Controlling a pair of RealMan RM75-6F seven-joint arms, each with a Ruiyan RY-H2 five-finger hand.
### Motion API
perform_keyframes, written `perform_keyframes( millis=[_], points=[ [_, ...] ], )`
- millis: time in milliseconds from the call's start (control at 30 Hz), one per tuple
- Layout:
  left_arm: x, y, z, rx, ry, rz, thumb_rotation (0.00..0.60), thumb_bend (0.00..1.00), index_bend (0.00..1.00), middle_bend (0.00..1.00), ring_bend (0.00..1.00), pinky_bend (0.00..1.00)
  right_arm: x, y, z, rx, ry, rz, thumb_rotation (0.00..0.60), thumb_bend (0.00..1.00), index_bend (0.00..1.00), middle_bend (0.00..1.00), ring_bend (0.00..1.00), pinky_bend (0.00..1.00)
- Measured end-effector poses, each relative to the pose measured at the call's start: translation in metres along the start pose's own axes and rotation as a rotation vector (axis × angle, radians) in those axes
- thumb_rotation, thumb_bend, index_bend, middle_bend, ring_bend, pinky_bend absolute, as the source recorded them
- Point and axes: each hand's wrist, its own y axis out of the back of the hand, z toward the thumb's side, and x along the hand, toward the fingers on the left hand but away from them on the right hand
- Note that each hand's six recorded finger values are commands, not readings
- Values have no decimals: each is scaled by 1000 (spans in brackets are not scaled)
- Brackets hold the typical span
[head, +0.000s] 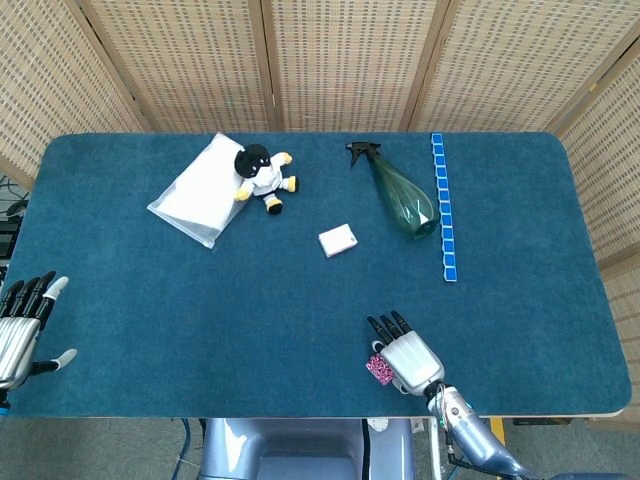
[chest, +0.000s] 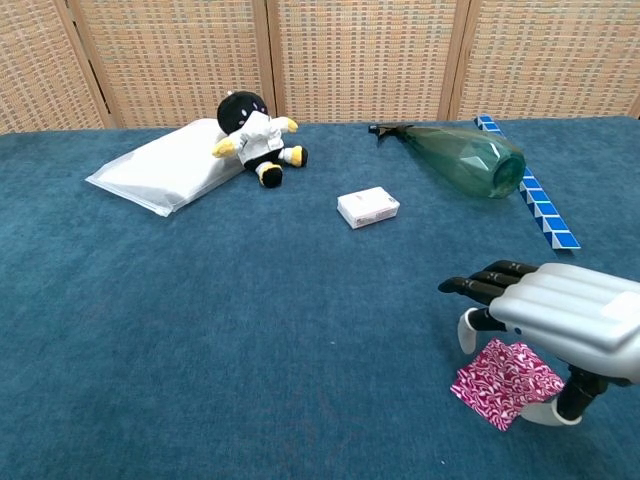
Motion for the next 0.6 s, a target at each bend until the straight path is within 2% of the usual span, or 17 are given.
perform_keyframes(
  millis=[167,267,467,600],
  points=[
    [0,0,0,-2,-1,0,600,0,0,0,0,0,4,12,-3,-26,-7,-32,600,260,302,0,0,0],
    [0,0,0,-4,-2,-1,600,0,0,0,0,0,12,27,-12,-61,-27,-84,600,260,302,0,0,0],
    [0,0,0,-10,-2,-2,600,0,0,0,0,0,40,61,-49,-156,-101,-285,600,232,208,0,0,0],
    [1,1,0,-11,0,1,600,0,0,0,0,0,74,67,-92,-246,-210,-431,600,43,92,0,0,0]
  ],
)
